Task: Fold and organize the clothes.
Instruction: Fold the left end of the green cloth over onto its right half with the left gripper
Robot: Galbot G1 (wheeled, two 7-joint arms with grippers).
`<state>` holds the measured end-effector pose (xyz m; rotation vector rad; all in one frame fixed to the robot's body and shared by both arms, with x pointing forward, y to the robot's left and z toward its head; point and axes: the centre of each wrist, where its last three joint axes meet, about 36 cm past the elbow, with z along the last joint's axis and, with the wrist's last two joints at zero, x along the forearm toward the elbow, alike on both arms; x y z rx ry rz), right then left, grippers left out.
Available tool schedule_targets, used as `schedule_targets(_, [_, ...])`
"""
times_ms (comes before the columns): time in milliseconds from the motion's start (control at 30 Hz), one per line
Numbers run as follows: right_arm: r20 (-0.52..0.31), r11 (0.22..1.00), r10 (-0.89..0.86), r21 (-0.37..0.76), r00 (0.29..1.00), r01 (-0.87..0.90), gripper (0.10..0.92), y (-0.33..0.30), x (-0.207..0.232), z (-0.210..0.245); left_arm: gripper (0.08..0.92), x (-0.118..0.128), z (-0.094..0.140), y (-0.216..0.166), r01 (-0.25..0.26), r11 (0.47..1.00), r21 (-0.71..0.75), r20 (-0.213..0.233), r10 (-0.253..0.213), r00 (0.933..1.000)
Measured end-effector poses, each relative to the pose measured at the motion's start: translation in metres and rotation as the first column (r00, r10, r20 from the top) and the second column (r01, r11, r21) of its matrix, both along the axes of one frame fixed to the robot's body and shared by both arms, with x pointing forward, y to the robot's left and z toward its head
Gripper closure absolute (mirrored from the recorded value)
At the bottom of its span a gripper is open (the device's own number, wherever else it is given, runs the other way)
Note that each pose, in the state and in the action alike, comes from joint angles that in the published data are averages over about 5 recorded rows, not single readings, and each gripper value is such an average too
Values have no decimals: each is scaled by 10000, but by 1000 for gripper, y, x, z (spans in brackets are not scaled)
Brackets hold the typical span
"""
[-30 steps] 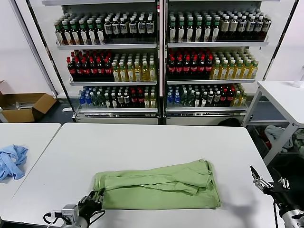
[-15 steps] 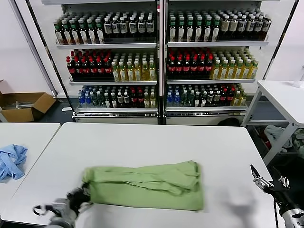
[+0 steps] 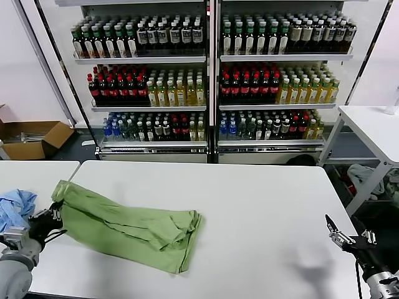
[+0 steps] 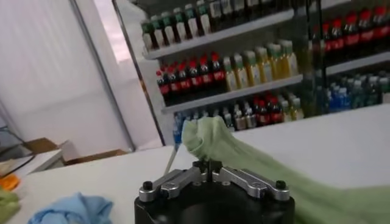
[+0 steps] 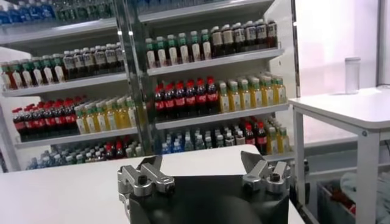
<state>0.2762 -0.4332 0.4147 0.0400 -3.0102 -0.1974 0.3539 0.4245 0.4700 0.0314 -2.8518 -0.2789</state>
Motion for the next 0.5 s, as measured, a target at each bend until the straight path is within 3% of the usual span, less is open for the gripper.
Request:
schedule_targets(67, [-10,10000,-20,9,10000,20,200,0,-1,-1,907,-3,2,-18,517,9982,-313,70,-516,9986])
schedule_targets(167, [-34,10000,-13,26,10000,13,200,1,-3,-2,907,-9,1,-48,1299,9885,-774,111,-1294,9915])
schedule_targets(367, [-145,10000,30,89,9999,-29,200,6,-6,-9,907,-18,-4,-101,2446,9562,-1609,149,-2455,9693])
schedule_targets(500, [-165,9999,32,100,9999,-30,200,7,-5,-11,907,-21,-6,-129,3058,9309,-1995,196,-3083,9511])
